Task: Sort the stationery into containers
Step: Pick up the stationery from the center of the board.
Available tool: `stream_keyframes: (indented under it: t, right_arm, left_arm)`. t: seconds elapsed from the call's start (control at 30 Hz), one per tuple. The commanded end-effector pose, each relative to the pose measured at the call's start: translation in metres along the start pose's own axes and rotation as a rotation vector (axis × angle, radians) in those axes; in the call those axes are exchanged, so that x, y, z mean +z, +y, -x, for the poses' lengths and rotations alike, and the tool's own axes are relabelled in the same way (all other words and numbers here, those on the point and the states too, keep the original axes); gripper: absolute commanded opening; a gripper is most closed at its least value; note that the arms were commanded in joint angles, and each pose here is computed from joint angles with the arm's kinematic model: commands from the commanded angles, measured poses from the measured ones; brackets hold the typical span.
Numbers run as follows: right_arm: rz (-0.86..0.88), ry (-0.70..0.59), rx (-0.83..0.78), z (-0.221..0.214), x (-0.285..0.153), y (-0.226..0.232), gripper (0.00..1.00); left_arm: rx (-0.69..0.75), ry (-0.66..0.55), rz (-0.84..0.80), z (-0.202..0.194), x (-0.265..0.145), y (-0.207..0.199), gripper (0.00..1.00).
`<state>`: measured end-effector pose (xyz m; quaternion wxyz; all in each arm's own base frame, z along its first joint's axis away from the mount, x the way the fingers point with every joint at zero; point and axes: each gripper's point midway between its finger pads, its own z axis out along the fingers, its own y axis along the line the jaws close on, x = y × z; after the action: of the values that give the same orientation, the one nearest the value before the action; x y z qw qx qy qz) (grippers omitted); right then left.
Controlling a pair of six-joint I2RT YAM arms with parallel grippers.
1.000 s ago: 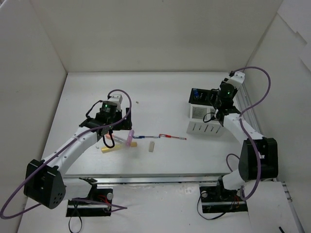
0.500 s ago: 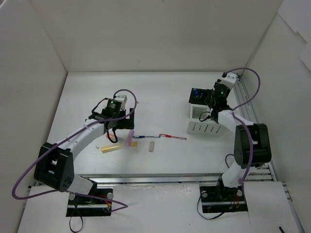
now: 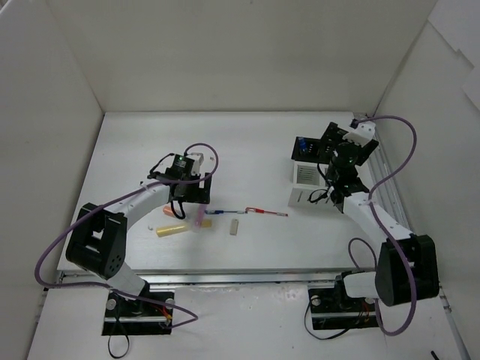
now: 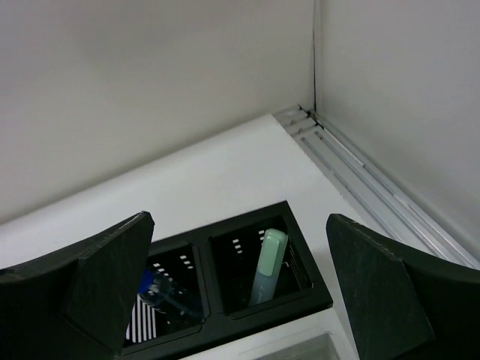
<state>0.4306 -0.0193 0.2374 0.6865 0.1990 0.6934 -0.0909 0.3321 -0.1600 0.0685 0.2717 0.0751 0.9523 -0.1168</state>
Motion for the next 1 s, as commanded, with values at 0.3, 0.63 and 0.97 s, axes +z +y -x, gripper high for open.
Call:
stream_keyframes:
  t: [0.3,0.63,0.97]
  right_arm:
    - [0.031,-0.012,0.096,0.049,-0.054,-0.012,0.98]
    - [0.025,0.016,0.089,0.047,-0.063,-0.017,0.98]
    - [0.039,0.039,0.089,0.046,-0.068,-0.016,0.98]
  left_arm:
    - [0.011,0.043,0.069,-0.029,0.003,-0.001,0.7]
    - [0.058,0.078,0.087,-0.048,0.007,-0.007,0.52]
    - [0.089,0.094,0.078,-0.044,0.013,-0.013,0.17]
